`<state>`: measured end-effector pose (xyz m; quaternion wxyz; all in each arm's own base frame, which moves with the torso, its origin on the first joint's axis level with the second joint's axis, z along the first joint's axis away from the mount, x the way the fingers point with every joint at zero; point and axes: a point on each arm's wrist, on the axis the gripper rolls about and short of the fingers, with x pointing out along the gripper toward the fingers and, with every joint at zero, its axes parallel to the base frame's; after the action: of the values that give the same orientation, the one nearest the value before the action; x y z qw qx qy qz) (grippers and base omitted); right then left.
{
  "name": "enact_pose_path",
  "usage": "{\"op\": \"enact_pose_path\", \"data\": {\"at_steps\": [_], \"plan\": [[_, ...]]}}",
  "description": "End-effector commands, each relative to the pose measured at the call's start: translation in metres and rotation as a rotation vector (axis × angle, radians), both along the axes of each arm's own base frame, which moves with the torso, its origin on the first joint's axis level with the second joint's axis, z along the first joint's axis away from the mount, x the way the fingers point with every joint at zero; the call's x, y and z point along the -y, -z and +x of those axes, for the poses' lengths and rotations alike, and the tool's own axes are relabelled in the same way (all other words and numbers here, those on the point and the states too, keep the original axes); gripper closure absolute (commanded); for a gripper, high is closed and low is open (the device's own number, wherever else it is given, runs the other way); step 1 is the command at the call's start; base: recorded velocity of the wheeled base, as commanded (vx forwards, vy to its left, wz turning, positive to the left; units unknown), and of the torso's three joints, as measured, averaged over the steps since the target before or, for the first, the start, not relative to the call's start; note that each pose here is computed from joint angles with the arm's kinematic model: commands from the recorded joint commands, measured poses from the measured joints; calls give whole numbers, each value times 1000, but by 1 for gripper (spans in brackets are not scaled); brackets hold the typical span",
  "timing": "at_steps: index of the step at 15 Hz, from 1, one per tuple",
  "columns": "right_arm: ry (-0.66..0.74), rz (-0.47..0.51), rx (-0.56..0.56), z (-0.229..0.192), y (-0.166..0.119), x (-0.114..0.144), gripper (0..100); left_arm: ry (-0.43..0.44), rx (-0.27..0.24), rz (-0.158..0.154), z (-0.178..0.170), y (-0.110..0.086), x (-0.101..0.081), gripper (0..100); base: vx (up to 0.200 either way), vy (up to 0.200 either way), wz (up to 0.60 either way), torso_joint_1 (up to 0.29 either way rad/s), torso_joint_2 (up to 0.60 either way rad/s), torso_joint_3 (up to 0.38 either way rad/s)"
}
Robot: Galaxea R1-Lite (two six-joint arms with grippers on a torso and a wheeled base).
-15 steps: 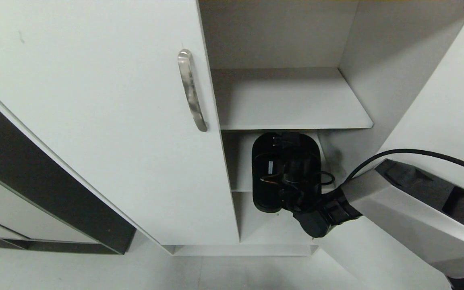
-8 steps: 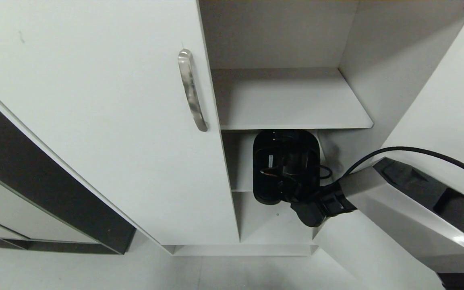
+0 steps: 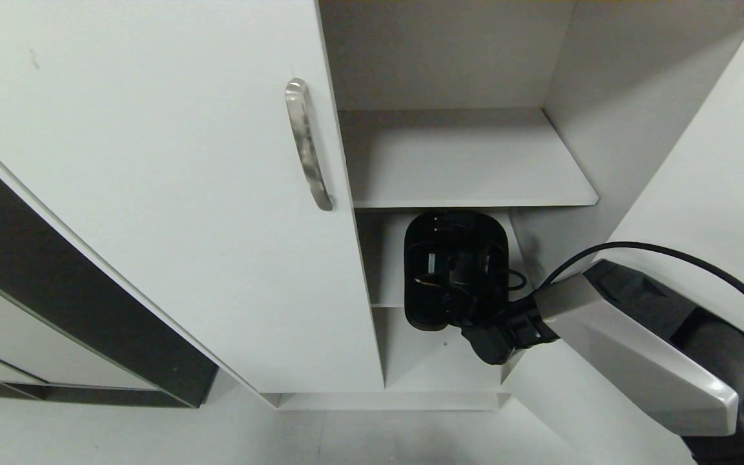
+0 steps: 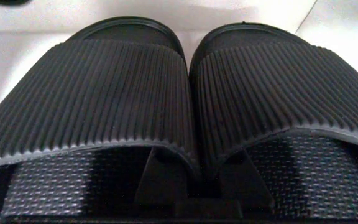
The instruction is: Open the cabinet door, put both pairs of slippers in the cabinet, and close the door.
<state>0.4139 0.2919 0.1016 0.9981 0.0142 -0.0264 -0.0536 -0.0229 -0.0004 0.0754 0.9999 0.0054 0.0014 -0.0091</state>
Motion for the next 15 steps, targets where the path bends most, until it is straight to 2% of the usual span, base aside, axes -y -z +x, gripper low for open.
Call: {"op": "enact_pose_path", "data": {"at_steps": [1,2,6,9,12,15], "plan": [[4,-3,-3,1,3,1,100,-1,0,0,0,0,0,100,0,0,0,0,0,0],[5,-5,-7,2,5,1,0,0,-2,0,0,0,0,100,0,0,0,0,0,0],[8,-14,-19,1,9,3,0,0,-2,1,0,0,0,100,0,0,0,0,0,0],[4,-30,-42,-16,3,10,0,-1,-3,1,0,0,0,100,0,0,0,0,0,0],[-36,-18,-23,-56,-14,17,0,0,0,1,0,0,0,100,0,0,0,0,0,0],[-42,4,5,-63,-16,20,0,0,-2,1,0,0,0,100,0,0,0,0,0,0]]}}
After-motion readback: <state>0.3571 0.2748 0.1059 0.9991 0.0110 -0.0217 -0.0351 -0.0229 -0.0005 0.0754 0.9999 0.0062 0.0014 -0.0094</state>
